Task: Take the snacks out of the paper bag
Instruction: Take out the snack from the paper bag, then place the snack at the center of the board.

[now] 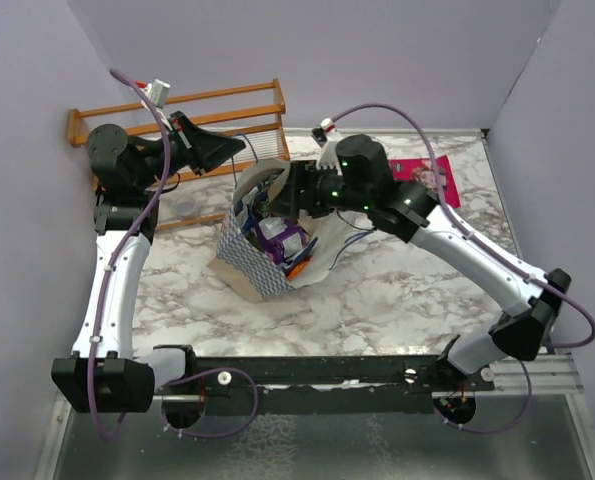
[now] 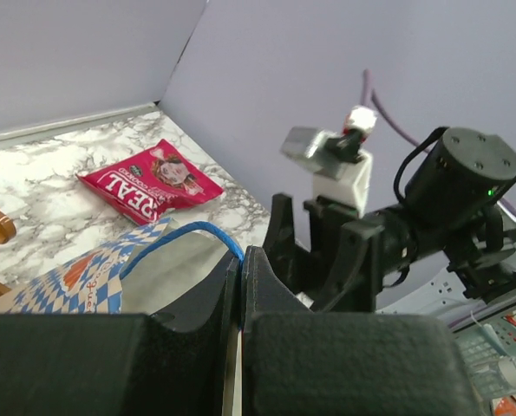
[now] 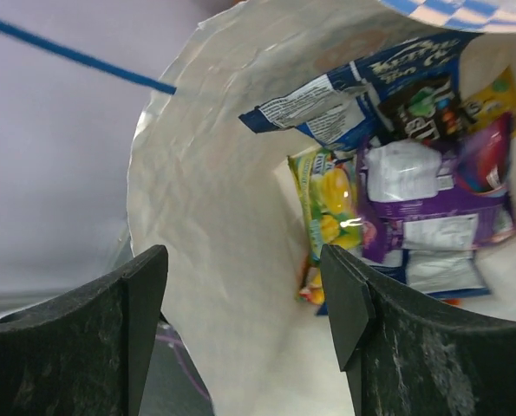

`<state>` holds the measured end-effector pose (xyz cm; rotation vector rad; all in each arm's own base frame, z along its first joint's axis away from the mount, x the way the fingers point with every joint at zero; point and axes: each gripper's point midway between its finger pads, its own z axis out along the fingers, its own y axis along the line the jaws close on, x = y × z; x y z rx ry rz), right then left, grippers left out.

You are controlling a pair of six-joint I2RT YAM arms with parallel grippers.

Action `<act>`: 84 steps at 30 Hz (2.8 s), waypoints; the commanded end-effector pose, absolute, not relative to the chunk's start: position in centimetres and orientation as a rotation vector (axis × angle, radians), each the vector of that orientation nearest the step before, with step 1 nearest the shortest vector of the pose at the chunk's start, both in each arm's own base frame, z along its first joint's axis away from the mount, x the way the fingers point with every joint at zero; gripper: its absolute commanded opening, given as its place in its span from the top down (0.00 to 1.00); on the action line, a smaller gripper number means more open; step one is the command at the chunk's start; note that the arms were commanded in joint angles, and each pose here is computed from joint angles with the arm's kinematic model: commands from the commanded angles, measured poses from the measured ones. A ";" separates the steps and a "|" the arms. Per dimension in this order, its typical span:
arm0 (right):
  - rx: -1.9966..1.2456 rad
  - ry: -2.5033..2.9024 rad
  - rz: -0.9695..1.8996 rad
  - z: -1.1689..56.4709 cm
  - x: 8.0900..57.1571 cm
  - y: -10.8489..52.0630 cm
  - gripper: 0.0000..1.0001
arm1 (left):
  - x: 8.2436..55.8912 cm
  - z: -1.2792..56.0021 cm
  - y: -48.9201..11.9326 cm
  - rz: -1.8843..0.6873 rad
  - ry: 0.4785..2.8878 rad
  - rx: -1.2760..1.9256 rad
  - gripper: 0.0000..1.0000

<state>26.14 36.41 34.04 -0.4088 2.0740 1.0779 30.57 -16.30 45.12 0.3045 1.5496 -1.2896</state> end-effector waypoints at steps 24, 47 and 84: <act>0.541 2.155 0.947 26.9 35.0 42.8 0.52 | 26.5 50.2 -16.7 -1.276 1.389 0.399 1.00; 0.076 1.949 1.106 34.4 30.3 40.2 0.99 | 27.4 48.6 -15.8 -1.111 1.450 0.404 1.00; 0.115 1.345 -0.145 48.3 30.1 11.1 0.99 | 29.0 47.3 -14.8 -1.011 1.512 0.338 1.00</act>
